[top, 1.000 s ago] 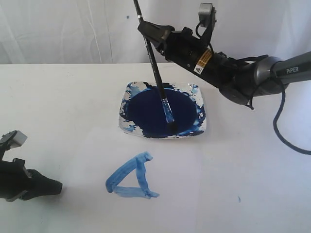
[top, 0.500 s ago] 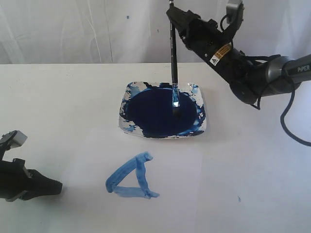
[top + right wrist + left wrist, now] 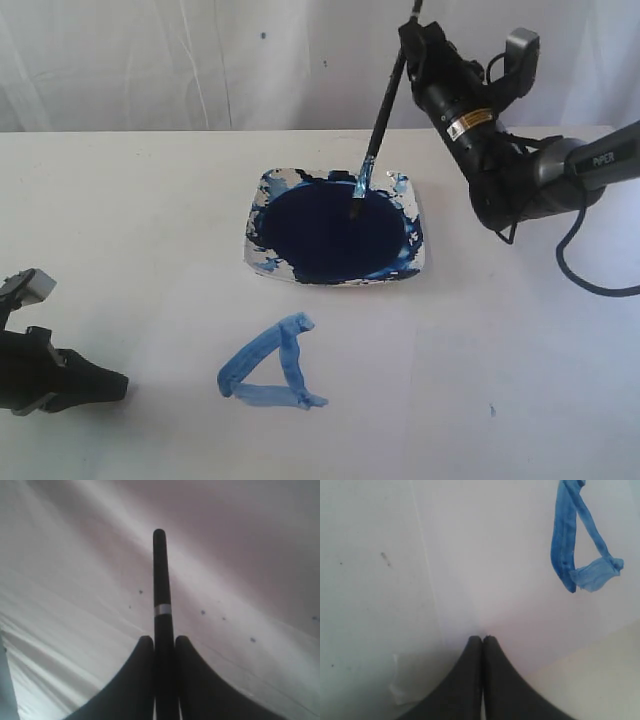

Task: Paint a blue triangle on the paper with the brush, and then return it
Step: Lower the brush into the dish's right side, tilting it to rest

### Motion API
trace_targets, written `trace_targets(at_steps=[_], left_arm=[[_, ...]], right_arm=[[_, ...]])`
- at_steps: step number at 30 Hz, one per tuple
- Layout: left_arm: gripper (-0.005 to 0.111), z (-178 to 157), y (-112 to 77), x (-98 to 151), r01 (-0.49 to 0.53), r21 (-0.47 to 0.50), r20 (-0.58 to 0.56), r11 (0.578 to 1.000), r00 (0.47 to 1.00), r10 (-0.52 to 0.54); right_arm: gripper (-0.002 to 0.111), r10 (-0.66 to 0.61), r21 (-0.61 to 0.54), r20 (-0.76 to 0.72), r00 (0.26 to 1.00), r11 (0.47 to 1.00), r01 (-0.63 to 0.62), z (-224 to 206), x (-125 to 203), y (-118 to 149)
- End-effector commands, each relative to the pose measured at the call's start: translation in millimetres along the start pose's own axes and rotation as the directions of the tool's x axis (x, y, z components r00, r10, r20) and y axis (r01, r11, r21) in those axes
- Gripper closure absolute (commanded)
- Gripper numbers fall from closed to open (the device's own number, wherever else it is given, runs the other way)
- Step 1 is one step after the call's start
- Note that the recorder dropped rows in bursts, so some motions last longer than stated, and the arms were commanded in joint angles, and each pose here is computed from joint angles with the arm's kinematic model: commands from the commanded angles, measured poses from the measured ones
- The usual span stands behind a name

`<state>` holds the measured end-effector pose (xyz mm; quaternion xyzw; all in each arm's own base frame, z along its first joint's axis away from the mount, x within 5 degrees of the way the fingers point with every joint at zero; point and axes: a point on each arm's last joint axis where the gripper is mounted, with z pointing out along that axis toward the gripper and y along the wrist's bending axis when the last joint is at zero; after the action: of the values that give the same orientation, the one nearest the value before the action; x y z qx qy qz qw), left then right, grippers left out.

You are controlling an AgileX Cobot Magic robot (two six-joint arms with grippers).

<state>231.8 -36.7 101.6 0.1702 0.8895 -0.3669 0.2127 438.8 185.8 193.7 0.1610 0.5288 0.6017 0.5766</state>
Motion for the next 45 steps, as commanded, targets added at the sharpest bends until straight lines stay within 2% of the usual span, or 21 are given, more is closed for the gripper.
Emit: trace_targets(at_steps=[1,10,22,28,45], left_arm=[[0.107,1,0.7,2,-0.009,-0.028,-0.015,1.000,1.000,0.009],[0.107,1,0.7,2,-0.009,-0.028,-0.015,1.000,1.000,0.009],[0.107,1,1.0,2,-0.009,-0.032,-0.016,0.999,1.000,0.009],[0.107,0,2.1,3,-0.010,-0.044,-0.019,0.999,1.000,0.009],[0.107,0,2.3,3,-0.010,-0.046,-0.020,0.999,1.000,0.009]], right_arm=[[0.108,-0.004,0.069,0.108,0.994,0.998,-0.003,-7,-11,-20],[0.108,-0.002,0.199,0.270,0.963,0.978,-0.054,-20,-16,-52],[0.108,-0.001,0.334,0.334,0.943,0.935,-0.118,-45,-1,-102],[0.108,-0.006,0.362,0.322,0.947,0.925,-0.117,-52,5,-114],[0.108,-0.006,0.387,0.278,0.961,0.916,-0.106,-58,14,-123]])
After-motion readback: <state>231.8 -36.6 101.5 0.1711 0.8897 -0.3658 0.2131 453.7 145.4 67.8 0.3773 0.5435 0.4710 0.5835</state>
